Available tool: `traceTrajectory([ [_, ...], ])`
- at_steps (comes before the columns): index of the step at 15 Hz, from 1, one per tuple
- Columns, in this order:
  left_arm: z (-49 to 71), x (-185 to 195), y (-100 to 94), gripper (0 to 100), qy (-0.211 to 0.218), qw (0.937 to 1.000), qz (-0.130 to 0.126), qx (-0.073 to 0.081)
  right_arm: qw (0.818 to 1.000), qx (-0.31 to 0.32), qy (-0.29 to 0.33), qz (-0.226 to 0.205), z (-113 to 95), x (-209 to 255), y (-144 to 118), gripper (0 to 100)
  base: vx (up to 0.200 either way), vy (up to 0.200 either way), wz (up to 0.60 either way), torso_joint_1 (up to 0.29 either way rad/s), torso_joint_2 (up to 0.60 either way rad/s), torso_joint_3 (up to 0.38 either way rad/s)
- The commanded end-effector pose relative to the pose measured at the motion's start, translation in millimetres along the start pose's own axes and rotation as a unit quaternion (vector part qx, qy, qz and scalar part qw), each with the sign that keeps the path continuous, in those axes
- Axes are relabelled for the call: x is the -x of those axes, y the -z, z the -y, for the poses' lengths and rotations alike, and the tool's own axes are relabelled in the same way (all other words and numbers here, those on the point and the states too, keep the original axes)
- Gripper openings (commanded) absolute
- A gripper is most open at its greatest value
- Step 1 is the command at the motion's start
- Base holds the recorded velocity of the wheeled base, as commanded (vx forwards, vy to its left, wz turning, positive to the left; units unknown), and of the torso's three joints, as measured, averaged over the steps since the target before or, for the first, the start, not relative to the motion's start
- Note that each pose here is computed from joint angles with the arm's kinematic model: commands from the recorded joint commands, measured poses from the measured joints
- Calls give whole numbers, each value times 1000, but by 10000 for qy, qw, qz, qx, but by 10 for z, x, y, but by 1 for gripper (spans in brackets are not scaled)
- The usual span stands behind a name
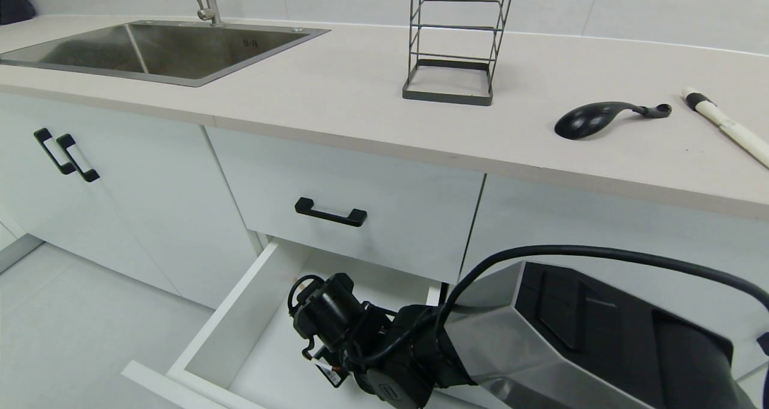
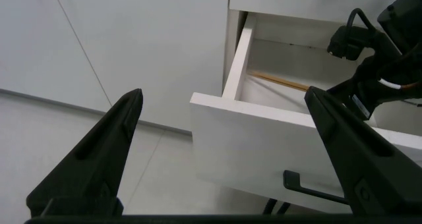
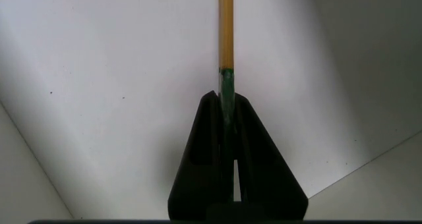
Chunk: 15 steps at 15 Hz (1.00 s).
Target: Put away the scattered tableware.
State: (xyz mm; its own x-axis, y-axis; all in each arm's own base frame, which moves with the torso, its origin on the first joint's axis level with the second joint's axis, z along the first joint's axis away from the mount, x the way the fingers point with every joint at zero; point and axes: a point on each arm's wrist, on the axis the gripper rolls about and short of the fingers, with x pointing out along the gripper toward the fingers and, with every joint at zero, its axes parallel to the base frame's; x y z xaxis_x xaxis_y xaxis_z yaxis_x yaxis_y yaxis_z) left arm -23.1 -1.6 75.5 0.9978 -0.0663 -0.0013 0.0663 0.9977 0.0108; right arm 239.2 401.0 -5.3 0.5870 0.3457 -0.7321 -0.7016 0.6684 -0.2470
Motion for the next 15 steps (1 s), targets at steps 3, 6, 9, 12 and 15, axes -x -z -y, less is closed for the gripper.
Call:
traceTrajectory([
  [3,0,-1,1,100,-2,10000,-9,1,10000,6,-7,12,-16,-43,16,0,0,0,0,0,0,0],
  [6,0,-1,1,100,-2,10000,-9,1,9999,146,-25,75,-9,-41,-12,100,0,0,0,0,0,0],
  [9,0,-1,1,100,6,10000,-9,1,9998,144,-38,120,-3,-1,-32,100,0,0,0,0,0,0],
  [12,0,-1,1,100,-2,10000,-9,1,9995,139,-76,289,16,247,-135,100,0,0,0,0,0,0],
  [15,0,-1,1,100,-2,10000,-9,1,9980,207,-232,556,-18,699,-232,100,0,0,0,0,0,0],
])
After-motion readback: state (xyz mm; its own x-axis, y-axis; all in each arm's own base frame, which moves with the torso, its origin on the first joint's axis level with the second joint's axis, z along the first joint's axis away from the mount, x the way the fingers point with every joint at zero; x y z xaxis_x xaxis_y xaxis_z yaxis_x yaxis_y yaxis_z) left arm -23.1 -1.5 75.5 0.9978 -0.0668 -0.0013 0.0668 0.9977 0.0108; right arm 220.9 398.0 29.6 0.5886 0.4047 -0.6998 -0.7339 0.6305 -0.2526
